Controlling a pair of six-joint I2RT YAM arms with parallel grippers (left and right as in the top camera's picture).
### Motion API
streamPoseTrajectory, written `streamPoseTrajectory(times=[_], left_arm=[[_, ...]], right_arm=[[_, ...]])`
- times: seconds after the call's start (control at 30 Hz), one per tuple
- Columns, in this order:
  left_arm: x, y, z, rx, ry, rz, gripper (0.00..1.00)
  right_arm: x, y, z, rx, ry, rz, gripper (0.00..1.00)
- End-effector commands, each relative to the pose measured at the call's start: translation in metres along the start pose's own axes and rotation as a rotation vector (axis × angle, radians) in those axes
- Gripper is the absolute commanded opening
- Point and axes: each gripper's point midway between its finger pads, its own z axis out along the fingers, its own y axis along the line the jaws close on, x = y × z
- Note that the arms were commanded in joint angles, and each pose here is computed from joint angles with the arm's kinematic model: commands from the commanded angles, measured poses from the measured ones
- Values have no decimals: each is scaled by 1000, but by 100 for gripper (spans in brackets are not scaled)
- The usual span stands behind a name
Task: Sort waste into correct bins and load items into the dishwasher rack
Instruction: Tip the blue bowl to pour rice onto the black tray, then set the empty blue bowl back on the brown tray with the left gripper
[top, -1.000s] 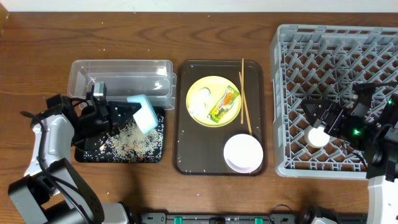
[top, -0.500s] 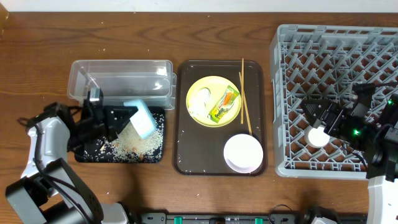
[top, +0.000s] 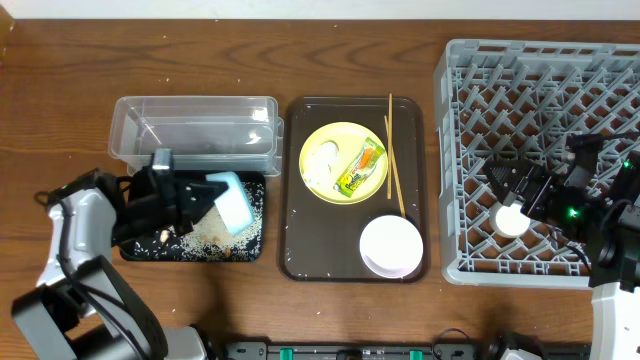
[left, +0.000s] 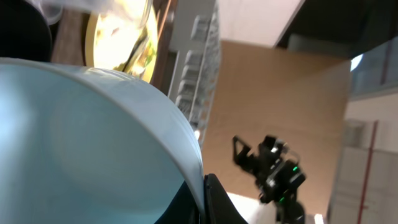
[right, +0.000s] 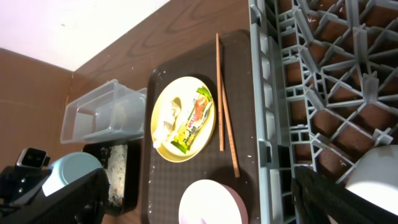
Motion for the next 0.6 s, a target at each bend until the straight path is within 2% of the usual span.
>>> streamPoseTrajectory(times=[0.0,0.1,0.17,0.3,0.47,0.57], left_arm=[[19,-3,7,-115,56,123,6],[34,3,14,-287,98,184,6],[38,15,18,-464,91,227,6],[43,26,35,-736,71,392,6],[60,42,86,-917,92,567,6],[78,55,117,-955,136,619,6]], right_arm=[[-5,4,-3,-7,-15,-29,93],[-7,5,-3,-9,-23,-36,92],[-8,4,-3,-2,-30,-40,93],[-9,2,-3,9,-34,-41,93],[-9,2,-3,9,-32,-39,93],[-7,1,-3,10,-27,-34,93]])
